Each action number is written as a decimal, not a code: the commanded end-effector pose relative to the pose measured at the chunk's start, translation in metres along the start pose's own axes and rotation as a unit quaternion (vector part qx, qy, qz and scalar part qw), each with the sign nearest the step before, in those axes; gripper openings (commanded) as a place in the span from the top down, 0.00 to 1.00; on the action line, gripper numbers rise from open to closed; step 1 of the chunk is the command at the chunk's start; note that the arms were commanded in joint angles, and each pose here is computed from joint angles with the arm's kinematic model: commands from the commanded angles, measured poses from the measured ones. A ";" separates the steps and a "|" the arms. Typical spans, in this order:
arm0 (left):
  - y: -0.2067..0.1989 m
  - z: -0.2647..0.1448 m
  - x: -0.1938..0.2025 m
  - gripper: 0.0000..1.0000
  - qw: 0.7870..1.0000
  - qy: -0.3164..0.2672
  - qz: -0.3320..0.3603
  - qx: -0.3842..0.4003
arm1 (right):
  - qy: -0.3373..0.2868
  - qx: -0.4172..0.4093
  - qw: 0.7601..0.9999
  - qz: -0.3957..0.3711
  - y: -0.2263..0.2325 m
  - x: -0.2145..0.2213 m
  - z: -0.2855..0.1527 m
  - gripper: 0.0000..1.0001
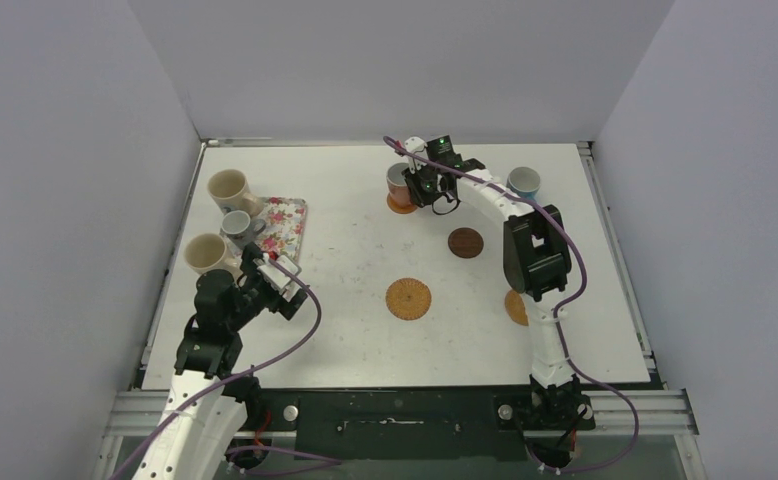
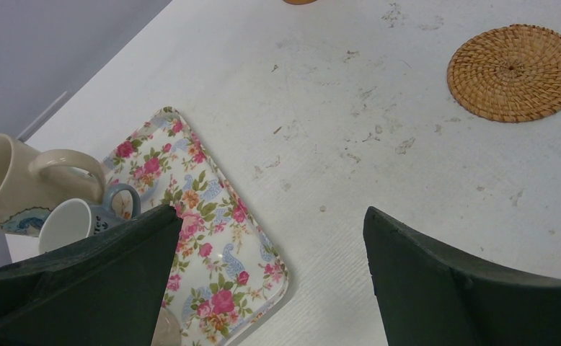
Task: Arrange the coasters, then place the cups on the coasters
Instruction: Place the cup on the coaster, then pick up the cup from the tray.
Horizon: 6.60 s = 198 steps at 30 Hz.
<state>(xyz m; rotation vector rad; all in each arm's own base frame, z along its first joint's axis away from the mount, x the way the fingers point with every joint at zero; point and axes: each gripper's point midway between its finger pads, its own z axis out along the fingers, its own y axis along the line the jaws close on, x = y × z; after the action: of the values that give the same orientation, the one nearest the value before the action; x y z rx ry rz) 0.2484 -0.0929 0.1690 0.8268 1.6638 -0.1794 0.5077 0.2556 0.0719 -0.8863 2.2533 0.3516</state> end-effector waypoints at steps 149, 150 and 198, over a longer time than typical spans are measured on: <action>0.236 0.081 0.108 0.03 0.932 0.234 -0.176 -0.213 | -0.096 -0.222 0.937 -0.253 0.105 0.094 -0.248 0.00; 0.234 0.082 0.109 0.04 0.932 0.235 -0.177 -0.211 | -0.096 -0.222 0.937 -0.254 0.105 0.094 -0.248 0.00; 0.176 0.073 0.048 1.00 0.955 0.213 -0.144 -0.146 | -0.097 -0.214 0.937 -0.258 0.105 0.095 -0.252 0.00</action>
<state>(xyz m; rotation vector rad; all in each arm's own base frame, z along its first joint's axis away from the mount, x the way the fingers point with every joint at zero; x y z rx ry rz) 0.4061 0.0369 0.1232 0.3683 2.2726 0.0691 0.2586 0.1661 0.1786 -1.5467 1.7843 0.6854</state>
